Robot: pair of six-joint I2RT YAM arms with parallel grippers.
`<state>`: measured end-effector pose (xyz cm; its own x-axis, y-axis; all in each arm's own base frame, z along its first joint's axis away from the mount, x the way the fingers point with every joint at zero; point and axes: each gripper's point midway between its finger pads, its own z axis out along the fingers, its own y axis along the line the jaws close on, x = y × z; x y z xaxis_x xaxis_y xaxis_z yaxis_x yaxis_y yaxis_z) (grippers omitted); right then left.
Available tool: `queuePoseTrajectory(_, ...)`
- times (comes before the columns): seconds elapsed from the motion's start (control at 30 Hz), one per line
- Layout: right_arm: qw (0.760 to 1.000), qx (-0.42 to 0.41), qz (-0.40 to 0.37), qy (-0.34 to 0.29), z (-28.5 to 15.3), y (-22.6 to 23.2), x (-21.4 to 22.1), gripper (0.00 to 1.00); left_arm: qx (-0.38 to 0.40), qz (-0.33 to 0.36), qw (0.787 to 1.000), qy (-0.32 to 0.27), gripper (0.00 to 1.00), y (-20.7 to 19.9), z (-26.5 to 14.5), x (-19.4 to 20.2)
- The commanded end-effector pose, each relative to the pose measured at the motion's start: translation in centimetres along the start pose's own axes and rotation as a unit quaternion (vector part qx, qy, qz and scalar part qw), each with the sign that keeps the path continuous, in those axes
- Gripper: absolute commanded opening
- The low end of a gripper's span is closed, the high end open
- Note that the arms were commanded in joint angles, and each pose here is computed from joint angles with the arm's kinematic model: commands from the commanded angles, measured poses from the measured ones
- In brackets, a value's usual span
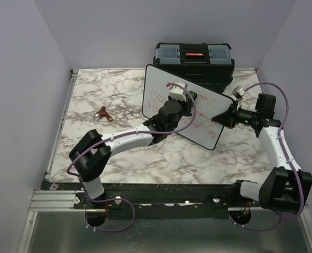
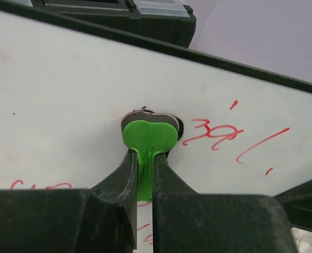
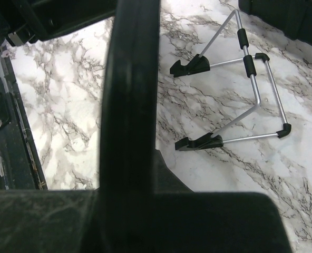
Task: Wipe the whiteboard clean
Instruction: Erase the whiteboard at the whiteboard stand.
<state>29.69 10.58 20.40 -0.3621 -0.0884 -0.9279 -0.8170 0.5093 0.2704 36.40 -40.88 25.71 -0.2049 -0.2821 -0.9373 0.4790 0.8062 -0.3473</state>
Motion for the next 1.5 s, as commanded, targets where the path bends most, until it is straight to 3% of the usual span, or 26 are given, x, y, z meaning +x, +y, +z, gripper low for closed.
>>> queuePoseTrajectory(0.0, 0.996, -0.088, -0.016, -0.013, 0.6, 4.3, -0.5, 0.01, 0.003, 0.02, 0.997, 0.074, 0.0, 0.4, -0.8, 6.5)
queuePoseTrajectory(0.33, 0.996, -0.087, -0.018, -0.014, 0.5, 4.3, -0.6, 0.01, 0.018, 0.081, 0.996, 0.014, 0.0, -1.9, 0.2, -0.8)
queuePoseTrajectory(0.57, 0.996, -0.088, -0.018, -0.014, 0.5, 4.4, -0.6, 0.01, 0.028, 0.088, 0.996, 0.002, 0.0, -3.1, 0.7, -3.1)
queuePoseTrajectory(0.7, 0.996, -0.088, -0.018, -0.014, 0.5, 4.4, -0.6, 0.01, 0.048, 0.096, 0.994, 0.024, 0.0, -3.5, 0.7, -1.5)
queuePoseTrajectory(0.87, 0.996, -0.088, -0.019, -0.014, 0.5, 4.4, -0.6, 0.01, 0.102, 0.115, 0.984, 0.085, 0.0, -4.0, 0.5, 3.8)
queuePoseTrajectory(1.13, 0.996, -0.088, -0.018, -0.014, 0.6, 4.3, -0.5, 0.01, 0.081, 0.095, 0.982, 0.139, 0.0, -1.4, -0.8, 9.8)
queuePoseTrajectory(1.3, 0.996, -0.089, -0.018, -0.014, 0.5, 4.4, -0.6, 0.01, 0.08, 0.086, 0.982, 0.146, 0.0, -1.0, -1.5, 10.6)
queuePoseTrajectory(1.47, 0.996, -0.089, -0.018, -0.014, 0.5, 4.4, -0.6, 0.01, 0.069, 0.087, 0.987, 0.12, 0.0, -1.8, -0.7, 6.8)
